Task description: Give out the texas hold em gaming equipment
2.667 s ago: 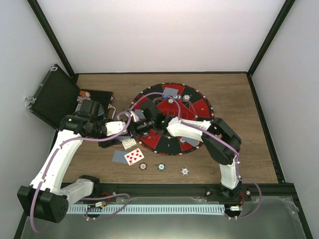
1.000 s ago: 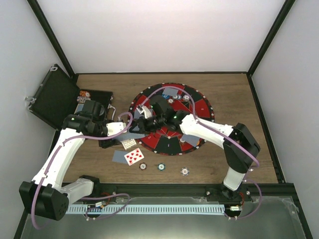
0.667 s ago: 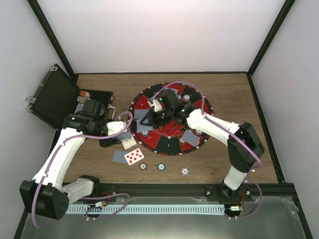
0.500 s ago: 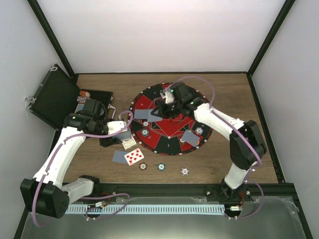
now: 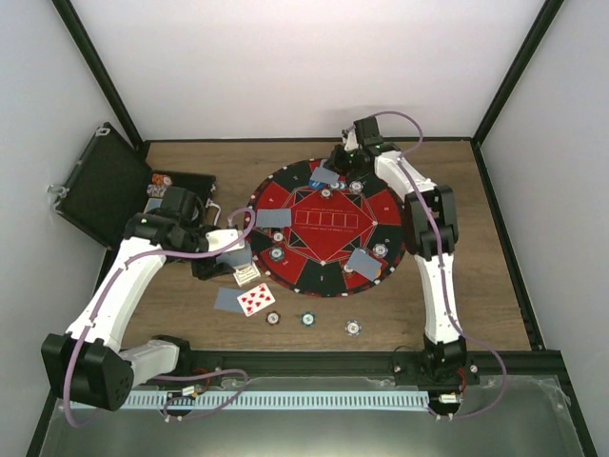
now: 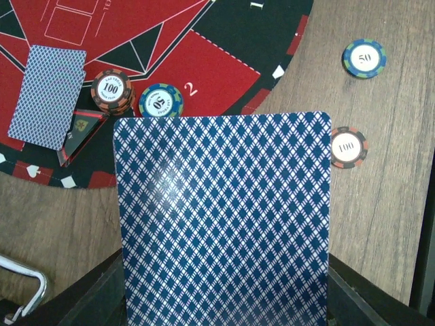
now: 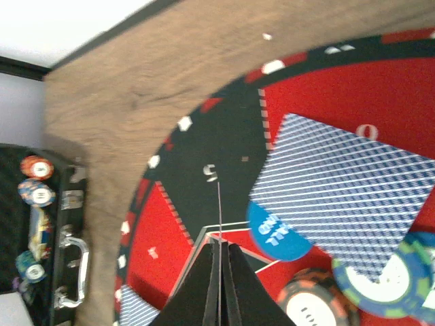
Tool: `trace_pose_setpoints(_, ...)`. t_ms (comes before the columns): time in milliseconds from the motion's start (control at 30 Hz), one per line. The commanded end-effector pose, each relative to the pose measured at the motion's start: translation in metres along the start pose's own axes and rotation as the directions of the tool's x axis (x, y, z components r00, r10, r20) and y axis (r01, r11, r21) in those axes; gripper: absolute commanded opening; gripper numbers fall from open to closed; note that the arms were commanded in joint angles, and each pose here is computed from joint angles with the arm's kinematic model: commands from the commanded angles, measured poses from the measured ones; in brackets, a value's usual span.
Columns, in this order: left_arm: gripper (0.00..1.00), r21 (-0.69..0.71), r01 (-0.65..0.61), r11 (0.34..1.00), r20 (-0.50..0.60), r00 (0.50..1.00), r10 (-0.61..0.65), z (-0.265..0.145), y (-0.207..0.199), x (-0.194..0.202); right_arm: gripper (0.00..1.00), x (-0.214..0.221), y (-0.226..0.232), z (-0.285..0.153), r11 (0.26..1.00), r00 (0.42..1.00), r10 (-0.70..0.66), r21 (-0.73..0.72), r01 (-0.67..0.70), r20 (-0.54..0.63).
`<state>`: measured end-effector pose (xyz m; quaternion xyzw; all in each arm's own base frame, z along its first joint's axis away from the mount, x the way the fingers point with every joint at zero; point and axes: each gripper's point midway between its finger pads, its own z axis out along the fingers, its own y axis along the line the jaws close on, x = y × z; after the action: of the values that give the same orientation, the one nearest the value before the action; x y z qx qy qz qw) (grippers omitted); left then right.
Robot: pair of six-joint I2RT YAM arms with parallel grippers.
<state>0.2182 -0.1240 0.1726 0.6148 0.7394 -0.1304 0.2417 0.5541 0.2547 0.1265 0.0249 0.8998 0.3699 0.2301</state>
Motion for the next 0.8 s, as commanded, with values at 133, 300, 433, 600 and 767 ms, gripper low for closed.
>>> trace_pose_setpoints(133,0.04,0.006,0.0,1.0,0.047,0.999,-0.001,-0.006,0.001,-0.012,0.04,-0.023,-0.016,0.038,1.0,1.0,0.011,0.007,-0.011,0.004)
trace_pose_setpoints(300,0.04,0.02,0.009,1.0,0.026,1.0,-0.01,-0.004,0.0,-0.007,0.18,-0.024,-0.032,0.04,0.998,1.0,0.027,0.053,-0.028,0.014)
trace_pose_setpoints(433,0.04,0.017,0.008,1.0,0.032,0.999,-0.008,-0.005,-0.002,-0.008,0.28,-0.031,-0.036,0.028,0.995,0.999,0.021,0.097,-0.025,0.039)
trace_pose_setpoints(600,0.04,0.023,0.015,1.0,0.037,0.999,-0.016,-0.006,-0.004,-0.008,0.38,-0.043,-0.027,-0.008,0.984,0.995,-0.037,0.177,0.02,0.091)
trace_pose_setpoints(767,0.04,0.016,0.002,1.0,0.032,0.999,-0.003,-0.007,-0.004,-0.008,0.56,-0.05,-0.024,-0.048,0.96,0.986,-0.082,0.276,0.04,0.142)
